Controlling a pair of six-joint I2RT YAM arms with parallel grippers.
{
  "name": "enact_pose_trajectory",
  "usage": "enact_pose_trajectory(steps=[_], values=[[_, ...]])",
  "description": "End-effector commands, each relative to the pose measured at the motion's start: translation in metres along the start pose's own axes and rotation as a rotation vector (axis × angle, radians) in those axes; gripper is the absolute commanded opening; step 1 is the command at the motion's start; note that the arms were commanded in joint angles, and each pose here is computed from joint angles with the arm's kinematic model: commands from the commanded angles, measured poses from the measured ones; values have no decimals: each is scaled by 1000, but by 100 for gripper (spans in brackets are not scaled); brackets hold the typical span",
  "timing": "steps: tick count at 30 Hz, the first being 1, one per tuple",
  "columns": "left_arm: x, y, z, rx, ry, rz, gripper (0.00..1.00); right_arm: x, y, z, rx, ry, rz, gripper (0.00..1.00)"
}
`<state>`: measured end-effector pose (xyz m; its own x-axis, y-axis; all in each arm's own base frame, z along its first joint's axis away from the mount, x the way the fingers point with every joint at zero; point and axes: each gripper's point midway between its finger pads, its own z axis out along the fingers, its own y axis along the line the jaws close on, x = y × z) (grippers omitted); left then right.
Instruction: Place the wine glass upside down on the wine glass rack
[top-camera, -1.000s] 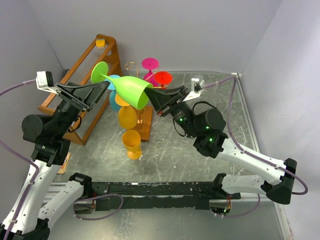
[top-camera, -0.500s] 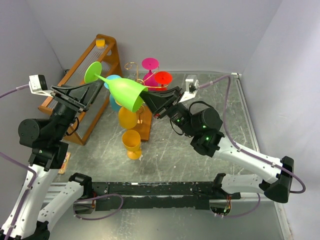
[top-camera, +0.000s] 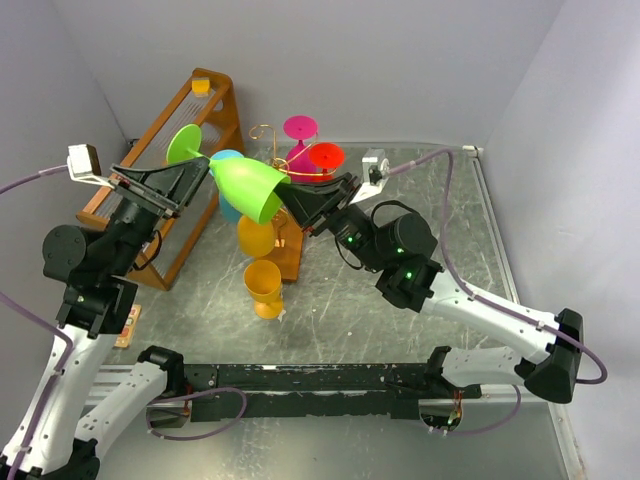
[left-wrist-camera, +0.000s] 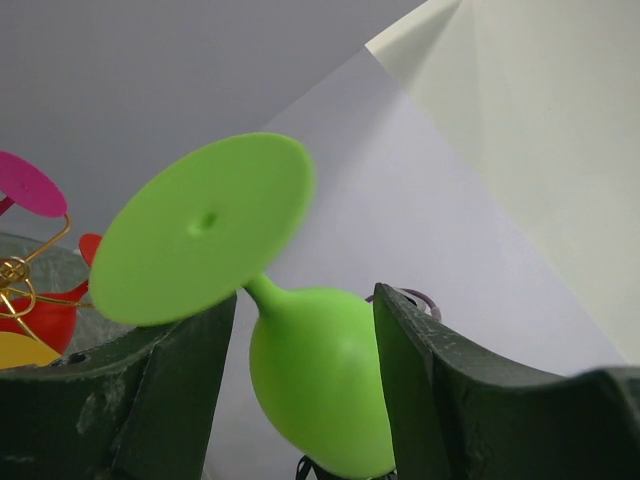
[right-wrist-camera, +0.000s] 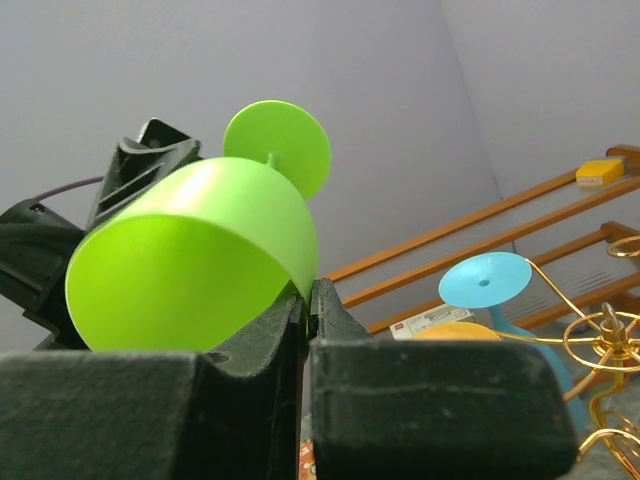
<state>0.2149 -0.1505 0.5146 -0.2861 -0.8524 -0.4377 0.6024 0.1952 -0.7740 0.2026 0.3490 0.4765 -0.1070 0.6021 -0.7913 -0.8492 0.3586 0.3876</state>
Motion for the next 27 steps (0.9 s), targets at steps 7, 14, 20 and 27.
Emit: enact_pose_trajectory(steps=[7, 14, 20, 27], values=[[-3, 4, 7, -13, -6, 0, 62, 4, 25, 2, -111, 37, 12, 0], [-8, -9, 7, 39, -27, -7, 50, 29, 32, -2, -176, 130, 5, 0], [-9, -17, 4, 94, -38, 21, 37, 43, 35, -7, -213, 184, 6, 0], [-4, -34, 3, 186, -6, 75, 11, 56, 40, -10, -249, 250, -2, 0]])
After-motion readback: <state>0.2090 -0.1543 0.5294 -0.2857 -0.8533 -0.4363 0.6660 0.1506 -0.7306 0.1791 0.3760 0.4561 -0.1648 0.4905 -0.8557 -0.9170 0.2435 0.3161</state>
